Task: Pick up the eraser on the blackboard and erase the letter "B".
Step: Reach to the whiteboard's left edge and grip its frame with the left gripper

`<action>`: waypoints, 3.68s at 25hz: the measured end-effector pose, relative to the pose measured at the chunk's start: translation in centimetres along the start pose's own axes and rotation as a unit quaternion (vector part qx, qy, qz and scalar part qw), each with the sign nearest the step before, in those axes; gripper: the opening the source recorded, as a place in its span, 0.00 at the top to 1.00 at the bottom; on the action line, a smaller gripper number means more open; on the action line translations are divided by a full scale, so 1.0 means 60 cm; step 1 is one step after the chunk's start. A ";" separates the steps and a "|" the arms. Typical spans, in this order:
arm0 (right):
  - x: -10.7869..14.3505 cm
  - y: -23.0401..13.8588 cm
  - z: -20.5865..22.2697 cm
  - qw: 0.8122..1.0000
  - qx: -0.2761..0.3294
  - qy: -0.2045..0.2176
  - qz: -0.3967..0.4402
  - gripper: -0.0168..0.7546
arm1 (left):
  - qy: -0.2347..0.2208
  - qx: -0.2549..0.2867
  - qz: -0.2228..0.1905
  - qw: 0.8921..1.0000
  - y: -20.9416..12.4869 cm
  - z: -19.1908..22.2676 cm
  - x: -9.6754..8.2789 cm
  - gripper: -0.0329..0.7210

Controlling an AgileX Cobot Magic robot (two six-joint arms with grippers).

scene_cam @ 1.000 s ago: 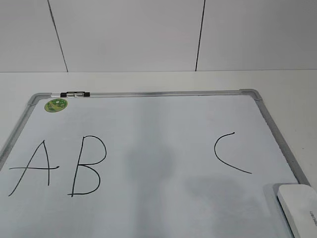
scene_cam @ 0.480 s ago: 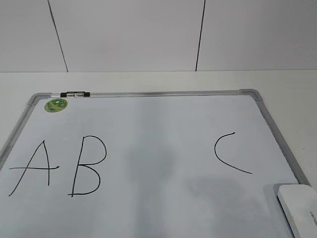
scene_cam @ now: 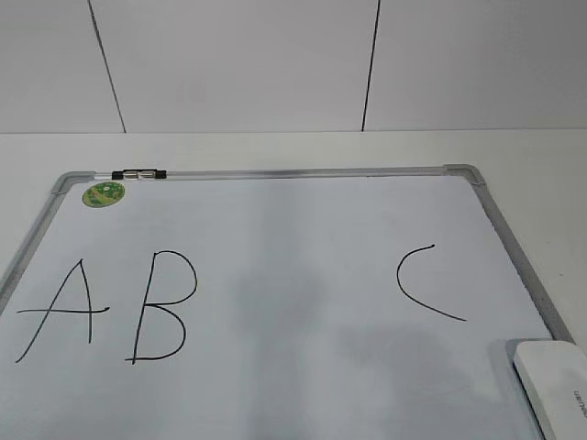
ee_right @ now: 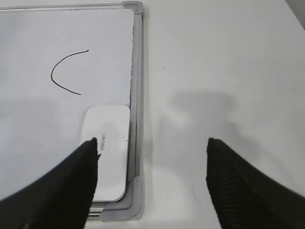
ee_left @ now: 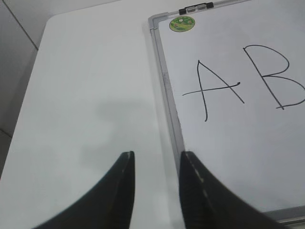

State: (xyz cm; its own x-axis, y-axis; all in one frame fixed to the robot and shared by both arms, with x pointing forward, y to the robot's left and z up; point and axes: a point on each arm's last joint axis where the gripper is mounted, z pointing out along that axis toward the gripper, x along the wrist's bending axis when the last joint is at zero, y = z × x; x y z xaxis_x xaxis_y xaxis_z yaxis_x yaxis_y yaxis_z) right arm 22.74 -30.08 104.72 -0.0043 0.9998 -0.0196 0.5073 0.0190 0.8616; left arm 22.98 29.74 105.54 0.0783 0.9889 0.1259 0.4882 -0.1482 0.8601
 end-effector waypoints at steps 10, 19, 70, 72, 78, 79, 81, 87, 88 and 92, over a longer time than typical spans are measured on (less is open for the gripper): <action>0.008 0.048 0.027 0.995 0.093 0.027 0.013 0.24 | 0.002 0.000 0.001 1.000 0.000 0.000 0.001 0.64; 0.012 0.084 0.064 0.986 0.163 0.037 0.020 0.24 | -0.010 0.085 -0.057 0.995 0.023 0.039 0.006 0.64; 0.023 0.102 0.107 0.972 0.220 0.063 0.054 0.24 | -0.076 0.446 -0.050 0.890 0.140 0.614 0.041 0.65; 0.023 0.102 0.107 0.972 0.220 0.063 0.054 0.24 | -0.078 0.450 -0.049 0.888 0.135 0.618 0.040 0.65; 0.023 0.103 0.107 0.972 0.218 0.063 0.054 0.24 | -0.082 0.451 -0.045 0.887 0.131 0.622 0.039 0.65; 0.023 0.103 0.107 0.972 0.218 0.063 0.054 0.24 | -0.083 0.451 -0.044 0.888 0.131 0.622 0.039 0.65; 0.023 0.103 0.107 0.972 0.218 0.062 0.055 0.24 | -0.083 0.450 -0.044 0.888 0.132 0.622 0.039 0.65; 0.023 0.104 0.108 0.973 0.215 0.062 0.055 0.24 | -0.088 0.447 -0.051 0.889 0.132 0.623 0.036 0.65; 0.023 0.104 0.108 0.973 0.214 0.062 0.055 0.24 | -0.089 0.448 -0.051 0.888 0.131 0.624 0.036 0.65; 0.023 0.104 0.108 0.973 0.214 0.062 0.055 0.24 | -0.092 0.459 -0.052 0.882 0.120 0.633 0.034 0.65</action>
State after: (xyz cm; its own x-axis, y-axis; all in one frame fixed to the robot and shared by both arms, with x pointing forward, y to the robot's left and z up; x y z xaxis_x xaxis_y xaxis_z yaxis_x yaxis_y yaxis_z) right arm 31.46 -28.62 106.78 -0.0199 0.9890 0.1463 0.8235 -0.0668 0.5633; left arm 59.63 30.47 93.19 0.0911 0.9922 -0.0850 0.9925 -0.0834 0.0897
